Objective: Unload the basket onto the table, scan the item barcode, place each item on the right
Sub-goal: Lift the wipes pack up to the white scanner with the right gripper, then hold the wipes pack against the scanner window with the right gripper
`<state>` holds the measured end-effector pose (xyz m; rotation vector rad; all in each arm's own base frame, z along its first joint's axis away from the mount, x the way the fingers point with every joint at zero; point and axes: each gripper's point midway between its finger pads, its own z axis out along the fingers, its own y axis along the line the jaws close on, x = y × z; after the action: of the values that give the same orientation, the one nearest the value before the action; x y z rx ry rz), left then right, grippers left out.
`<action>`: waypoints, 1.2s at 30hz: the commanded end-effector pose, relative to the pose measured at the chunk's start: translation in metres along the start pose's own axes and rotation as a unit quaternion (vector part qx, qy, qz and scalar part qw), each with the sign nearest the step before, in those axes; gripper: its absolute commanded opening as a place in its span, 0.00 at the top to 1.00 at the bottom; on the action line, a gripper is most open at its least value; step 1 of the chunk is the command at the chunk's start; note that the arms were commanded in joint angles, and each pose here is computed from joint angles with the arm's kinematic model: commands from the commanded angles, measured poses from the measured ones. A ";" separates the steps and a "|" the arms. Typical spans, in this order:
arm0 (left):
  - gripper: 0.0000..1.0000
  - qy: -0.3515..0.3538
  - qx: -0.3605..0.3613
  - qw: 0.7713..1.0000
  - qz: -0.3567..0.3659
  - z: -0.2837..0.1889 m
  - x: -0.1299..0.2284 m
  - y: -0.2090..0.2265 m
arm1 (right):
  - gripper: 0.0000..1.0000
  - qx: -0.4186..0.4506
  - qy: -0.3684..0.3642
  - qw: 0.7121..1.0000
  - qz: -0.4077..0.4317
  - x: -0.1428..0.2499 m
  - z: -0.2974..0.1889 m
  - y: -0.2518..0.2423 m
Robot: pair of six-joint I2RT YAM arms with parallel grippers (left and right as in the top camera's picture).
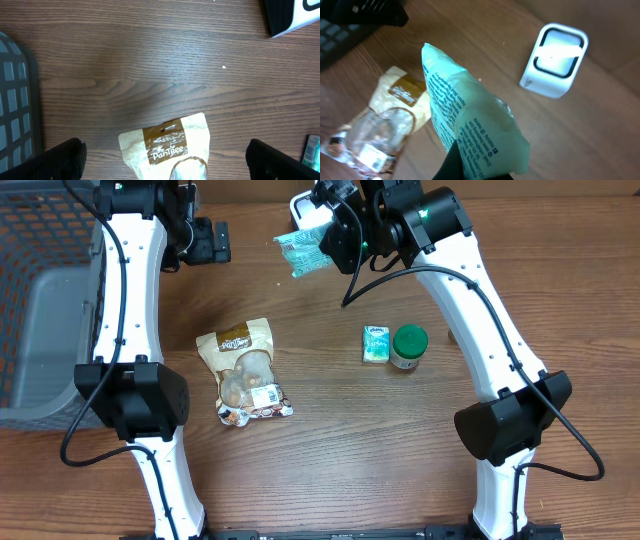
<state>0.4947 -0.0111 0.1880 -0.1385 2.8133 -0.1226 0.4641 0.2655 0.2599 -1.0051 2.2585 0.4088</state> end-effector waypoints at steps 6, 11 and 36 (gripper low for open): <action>0.00 -0.010 -0.004 1.000 0.000 -0.008 -0.002 0.000 | 0.96 0.095 -0.054 0.990 -0.088 -0.036 -0.030 -0.026; 0.00 -0.010 -0.004 1.000 0.000 -0.008 -0.002 0.000 | 0.96 0.121 -0.067 0.977 -0.163 -0.048 -0.033 -0.033; 0.00 -0.010 -0.004 1.000 0.000 -0.008 -0.002 0.000 | 0.96 0.136 -0.099 0.971 -0.171 -0.064 -0.031 -0.039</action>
<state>0.4948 -0.0111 0.1881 -0.1385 2.8129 -0.1226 0.5162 0.2603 0.2970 -1.1485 1.9144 0.0588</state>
